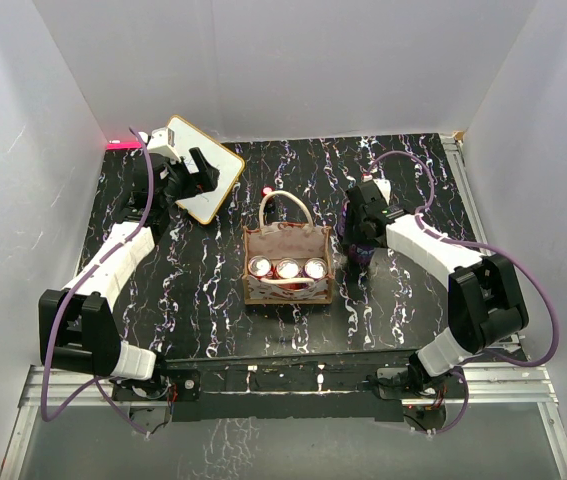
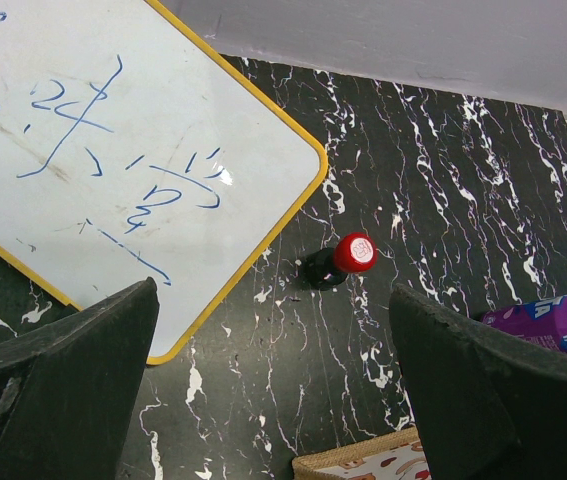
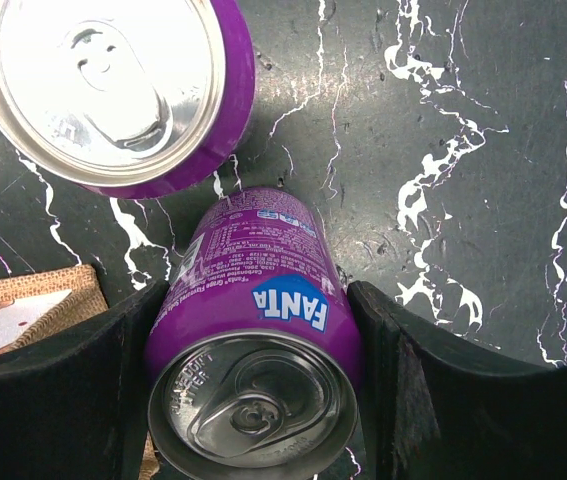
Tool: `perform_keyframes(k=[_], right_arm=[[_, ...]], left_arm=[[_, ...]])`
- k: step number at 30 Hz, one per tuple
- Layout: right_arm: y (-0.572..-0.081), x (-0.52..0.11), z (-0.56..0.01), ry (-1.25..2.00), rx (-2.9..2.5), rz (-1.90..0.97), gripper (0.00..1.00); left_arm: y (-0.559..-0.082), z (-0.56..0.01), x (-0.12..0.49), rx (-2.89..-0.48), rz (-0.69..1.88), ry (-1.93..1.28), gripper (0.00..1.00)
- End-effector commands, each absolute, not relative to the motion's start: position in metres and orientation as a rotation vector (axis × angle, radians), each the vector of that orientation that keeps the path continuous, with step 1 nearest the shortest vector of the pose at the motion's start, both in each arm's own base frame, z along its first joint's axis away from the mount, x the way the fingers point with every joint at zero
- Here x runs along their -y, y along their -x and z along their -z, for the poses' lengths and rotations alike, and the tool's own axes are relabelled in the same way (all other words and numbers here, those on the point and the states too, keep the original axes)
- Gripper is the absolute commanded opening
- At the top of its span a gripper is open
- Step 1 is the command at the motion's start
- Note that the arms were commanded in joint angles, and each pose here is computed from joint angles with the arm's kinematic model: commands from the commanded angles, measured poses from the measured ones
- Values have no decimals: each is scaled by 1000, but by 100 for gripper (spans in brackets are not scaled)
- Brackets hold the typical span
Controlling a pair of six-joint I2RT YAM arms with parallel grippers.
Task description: Take the beverage out of the canvas bag
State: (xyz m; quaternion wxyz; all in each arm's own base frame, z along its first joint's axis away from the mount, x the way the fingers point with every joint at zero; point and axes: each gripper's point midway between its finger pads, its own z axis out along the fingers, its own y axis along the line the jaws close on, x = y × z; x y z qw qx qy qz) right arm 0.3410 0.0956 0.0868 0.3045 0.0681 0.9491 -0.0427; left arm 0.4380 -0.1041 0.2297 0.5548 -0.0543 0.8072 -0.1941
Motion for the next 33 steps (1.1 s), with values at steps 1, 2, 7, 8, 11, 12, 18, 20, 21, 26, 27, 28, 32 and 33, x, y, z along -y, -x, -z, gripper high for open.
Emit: perform_keyframes(k=[1,2,7,8,11,12,18,20,21,26,27,28,32,33], right_arm=[[-376,-106,-127,-195,-2361,34,62],[-376,-106,-127,-191,-2359,30,64],[-375,-108,-127,-182,-2362,8,77],[-375,-109,-127,-178,-2362,2,82],[-376,-110,-130,-174,-2359,-7,85],[-375,-109,-133,-177,-2357,-6,85],[-371,-90,-174,-225,-2236,53,87],[-365,-83,-184,-220,-2188,60,91],[-362,-82,-186,-209,-2177,52,92],[-345,-107,-200,-5,-2168,-130,99],[-341,-118,-210,64,-2147,-200,99],[-337,-131,-223,149,-2112,-278,99],[-303,-188,-272,528,-1924,-626,99],[-297,-197,-278,589,-1903,-677,99]], left_arm=[[-439,-255,103,-1851,466,118,97],[-439,-255,103,-1851,467,118,97],[-439,-256,103,-1849,467,119,97],[-439,-256,103,-1848,467,119,97],[-439,-255,103,-1850,467,119,97],[-439,-255,103,-1850,467,119,97],[-439,-257,103,-1847,467,119,97],[-438,-258,103,-1844,468,118,97],[-438,-258,103,-1845,468,118,97],[-438,-257,103,-1845,471,119,97],[-438,-257,104,-1846,473,119,97],[-439,-256,104,-1849,477,118,97],[-439,-257,105,-1847,480,117,97],[-438,-257,105,-1847,481,117,97]])
